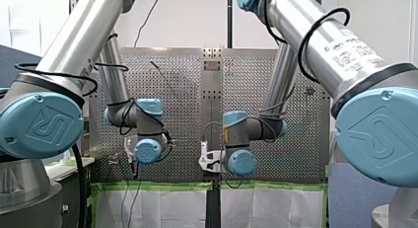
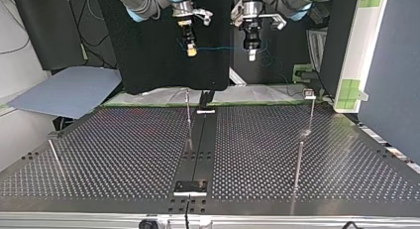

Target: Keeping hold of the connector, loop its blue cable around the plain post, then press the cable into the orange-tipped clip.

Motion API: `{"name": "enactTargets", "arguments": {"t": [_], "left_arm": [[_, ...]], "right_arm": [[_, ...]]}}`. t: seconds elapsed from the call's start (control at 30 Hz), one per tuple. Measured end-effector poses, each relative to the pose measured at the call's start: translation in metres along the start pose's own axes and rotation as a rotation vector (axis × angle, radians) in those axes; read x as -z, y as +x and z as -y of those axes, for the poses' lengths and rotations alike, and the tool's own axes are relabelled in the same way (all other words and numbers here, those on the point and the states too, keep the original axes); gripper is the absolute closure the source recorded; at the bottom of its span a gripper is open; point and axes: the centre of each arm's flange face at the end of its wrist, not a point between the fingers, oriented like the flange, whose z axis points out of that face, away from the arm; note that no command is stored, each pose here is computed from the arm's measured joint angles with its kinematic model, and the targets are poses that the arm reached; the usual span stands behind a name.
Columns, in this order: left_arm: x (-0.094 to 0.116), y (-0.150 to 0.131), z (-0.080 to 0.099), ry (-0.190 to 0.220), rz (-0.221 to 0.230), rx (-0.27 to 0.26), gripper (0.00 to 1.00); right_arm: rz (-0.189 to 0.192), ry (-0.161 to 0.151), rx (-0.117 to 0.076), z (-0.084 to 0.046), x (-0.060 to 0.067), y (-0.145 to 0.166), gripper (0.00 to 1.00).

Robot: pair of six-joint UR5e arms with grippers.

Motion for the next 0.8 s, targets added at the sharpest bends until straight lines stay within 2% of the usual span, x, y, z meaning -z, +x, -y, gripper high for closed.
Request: {"name": "enactTargets", "arguments": {"t": [0.1,0.17,0.33,0.43,0.57,0.8], "left_arm": [[-0.007,-0.01,0.005,0.019,0.009,0.022,1.0],[-0.008,-0.017,0.007,0.028,0.012,0.031,1.0],[-0.013,-0.034,0.012,0.043,0.021,0.05,1.0],[-0.021,-0.048,0.02,0.063,0.037,0.084,1.0],[-0.033,-0.07,0.028,0.074,0.062,0.116,1.0],[-0.038,-0.097,0.028,0.059,0.079,0.133,1.0]], "right_arm": [[-0.027,-0.017,-0.034,0.001,-0.004,0.016,1.0],[-0.041,-0.018,-0.059,0.001,-0.005,0.027,1.0],[-0.059,0.011,-0.111,0.003,-0.006,0.05,1.0],[-0.073,0.03,-0.138,0.005,-0.01,0.065,1.0],[-0.103,0.052,-0.162,0.007,-0.02,0.095,1.0],[-0.165,0.055,-0.184,0.004,-0.036,0.151,1.0]]}}
